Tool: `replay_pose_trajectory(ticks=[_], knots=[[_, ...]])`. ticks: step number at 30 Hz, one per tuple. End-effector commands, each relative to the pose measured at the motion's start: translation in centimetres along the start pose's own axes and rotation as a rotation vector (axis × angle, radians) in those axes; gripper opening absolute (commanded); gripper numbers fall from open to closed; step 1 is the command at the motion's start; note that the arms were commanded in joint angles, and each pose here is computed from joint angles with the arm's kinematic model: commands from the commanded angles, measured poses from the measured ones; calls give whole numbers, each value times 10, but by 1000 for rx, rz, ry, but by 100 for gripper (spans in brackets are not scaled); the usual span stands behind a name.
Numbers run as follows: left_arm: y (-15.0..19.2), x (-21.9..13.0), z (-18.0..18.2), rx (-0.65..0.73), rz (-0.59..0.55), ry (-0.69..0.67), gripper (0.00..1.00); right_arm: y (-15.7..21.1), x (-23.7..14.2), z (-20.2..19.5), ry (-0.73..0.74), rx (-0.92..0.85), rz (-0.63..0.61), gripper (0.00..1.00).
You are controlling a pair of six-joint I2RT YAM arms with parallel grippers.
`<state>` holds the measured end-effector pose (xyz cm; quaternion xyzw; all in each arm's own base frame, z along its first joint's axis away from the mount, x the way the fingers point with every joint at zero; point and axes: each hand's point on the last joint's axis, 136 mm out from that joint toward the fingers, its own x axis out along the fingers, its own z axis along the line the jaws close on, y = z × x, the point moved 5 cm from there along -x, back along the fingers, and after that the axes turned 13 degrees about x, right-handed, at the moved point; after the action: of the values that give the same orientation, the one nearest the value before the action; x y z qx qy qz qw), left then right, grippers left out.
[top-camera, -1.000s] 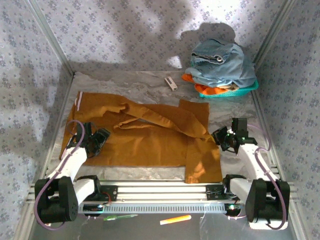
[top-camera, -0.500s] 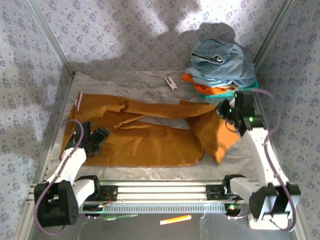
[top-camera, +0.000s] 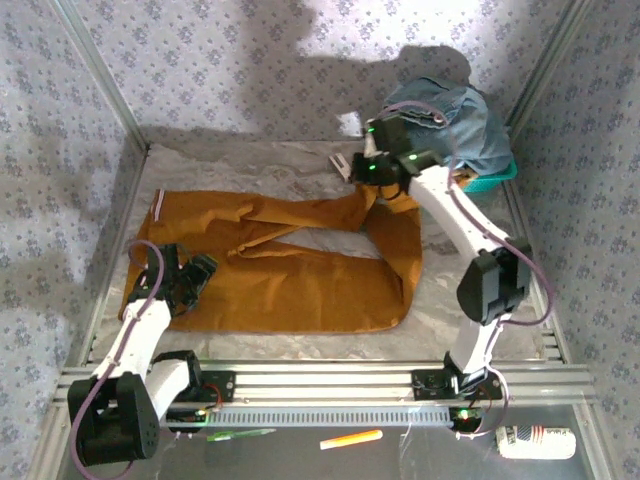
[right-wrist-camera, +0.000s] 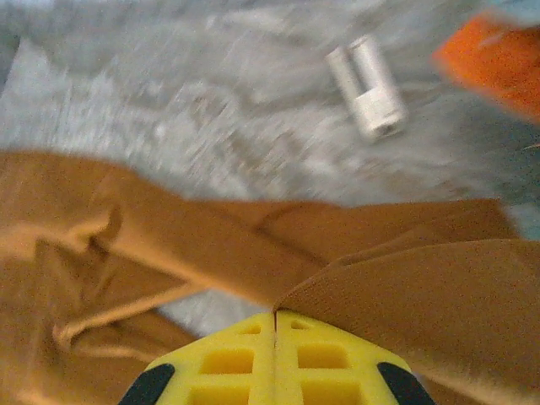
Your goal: Fold and stack the trousers
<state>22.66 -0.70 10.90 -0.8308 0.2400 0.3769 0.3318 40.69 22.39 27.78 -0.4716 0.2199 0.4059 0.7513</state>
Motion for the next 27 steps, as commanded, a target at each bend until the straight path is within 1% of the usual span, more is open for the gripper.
replay_pose_trajectory(ticks=[1, 4, 6, 7, 9, 10, 11, 13, 14, 17, 19, 20, 22, 24, 25, 27], knots=[[1, -3, -1, 9, 8, 18, 71, 31, 9, 38, -29, -89, 69, 0], [3, 0, -1, 5, 18, 24, 71, 51, 31, 71, -88, -136, 129, 0], [3, 0, -1, 0, 18, 30, 71, 60, 48, 93, -105, -177, 172, 0], [3, 1, -1, 0, 19, 30, 71, 63, 56, 106, -138, -193, 196, 0], [3, 2, -1, -2, 19, 27, 71, 72, 72, 126, -188, -221, 278, 0], [3, 3, -1, -2, 21, 26, 71, 73, 75, 131, -184, -238, 312, 22], [3, 3, 0, -4, 20, 24, 72, 77, 76, 129, -157, -273, 341, 37], [3, 3, 1, -2, 25, 19, 74, 78, 70, 119, -79, -309, 344, 52], [3, 3, 1, -2, 24, 16, 75, 76, 62, 112, -49, -306, 329, 57], [4, 4, 2, -2, 25, 13, 76, 53, 32, 70, 51, -239, 200, 65], [4, 5, 2, -8, 23, 20, 76, 34, 12, 17, 166, -122, 111, 66], [4, 5, 1, -9, 23, 25, 76, 28, 4, -6, 199, -72, 82, 66], [3, 6, -1, -9, 22, 34, 76, 26, -4, -61, 295, 41, 54, 65], [1, 6, -3, -8, 18, 43, 76, 27, -6, -110, 373, 156, 53, 63], [0, 7, -4, -8, 18, 45, 76, 31, -4, -131, 388, 209, 58, 63], [-1, 9, -5, -11, 24, 50, 76, 33, 5, -161, 373, 300, 63, 64]])
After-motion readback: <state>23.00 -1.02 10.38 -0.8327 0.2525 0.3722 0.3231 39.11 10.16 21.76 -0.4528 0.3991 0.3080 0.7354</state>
